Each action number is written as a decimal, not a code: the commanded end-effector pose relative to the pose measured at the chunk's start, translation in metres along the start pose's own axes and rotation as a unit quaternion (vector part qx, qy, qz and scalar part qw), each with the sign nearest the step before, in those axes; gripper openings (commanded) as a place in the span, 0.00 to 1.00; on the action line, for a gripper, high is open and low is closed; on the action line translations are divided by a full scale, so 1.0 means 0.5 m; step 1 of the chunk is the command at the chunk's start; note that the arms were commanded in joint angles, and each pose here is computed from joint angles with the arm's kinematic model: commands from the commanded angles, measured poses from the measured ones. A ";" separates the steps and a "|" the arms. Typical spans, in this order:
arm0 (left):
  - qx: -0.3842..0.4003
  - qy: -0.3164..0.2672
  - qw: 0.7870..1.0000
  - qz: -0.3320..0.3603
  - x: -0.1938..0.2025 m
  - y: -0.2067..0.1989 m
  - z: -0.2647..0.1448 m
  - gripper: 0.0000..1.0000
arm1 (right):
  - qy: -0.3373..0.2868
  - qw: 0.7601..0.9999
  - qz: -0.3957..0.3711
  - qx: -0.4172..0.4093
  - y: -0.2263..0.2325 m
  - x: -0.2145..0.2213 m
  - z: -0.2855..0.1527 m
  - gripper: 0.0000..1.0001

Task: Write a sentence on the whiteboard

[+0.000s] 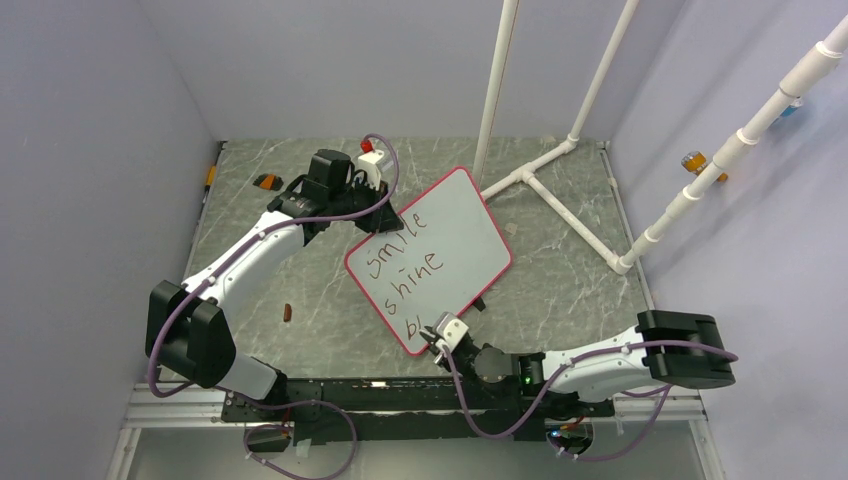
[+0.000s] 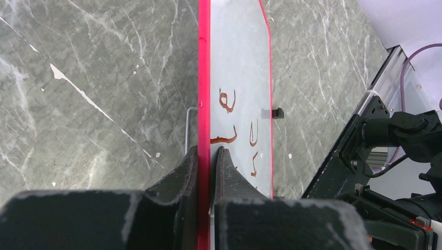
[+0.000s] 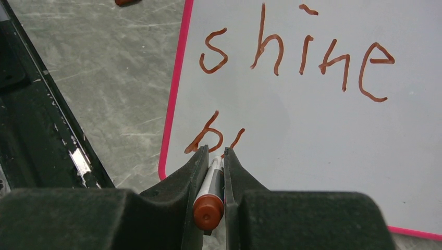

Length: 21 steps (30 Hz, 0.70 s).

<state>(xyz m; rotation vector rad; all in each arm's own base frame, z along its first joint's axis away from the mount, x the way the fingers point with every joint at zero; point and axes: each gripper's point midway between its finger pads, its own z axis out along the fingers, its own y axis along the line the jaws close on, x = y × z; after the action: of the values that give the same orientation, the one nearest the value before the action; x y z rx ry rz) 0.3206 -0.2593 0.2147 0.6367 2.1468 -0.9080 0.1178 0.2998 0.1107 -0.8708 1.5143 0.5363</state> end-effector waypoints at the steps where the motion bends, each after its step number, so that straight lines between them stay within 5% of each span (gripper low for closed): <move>1: -0.057 -0.040 0.996 0.054 -0.046 0.037 -0.017 0.00 | 0.024 0.999 -0.013 0.018 -0.007 0.018 0.007 0.00; 21: -0.055 -0.040 0.996 0.053 -0.047 0.037 -0.015 0.00 | -0.015 0.996 -0.011 0.082 -0.048 -0.032 0.031 0.00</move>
<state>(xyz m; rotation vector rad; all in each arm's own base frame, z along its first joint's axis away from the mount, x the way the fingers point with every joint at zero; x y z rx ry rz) 0.3207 -0.2595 0.2150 0.6376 2.1446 -0.9080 0.1369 0.2992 0.1185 -0.7870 1.5117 0.4234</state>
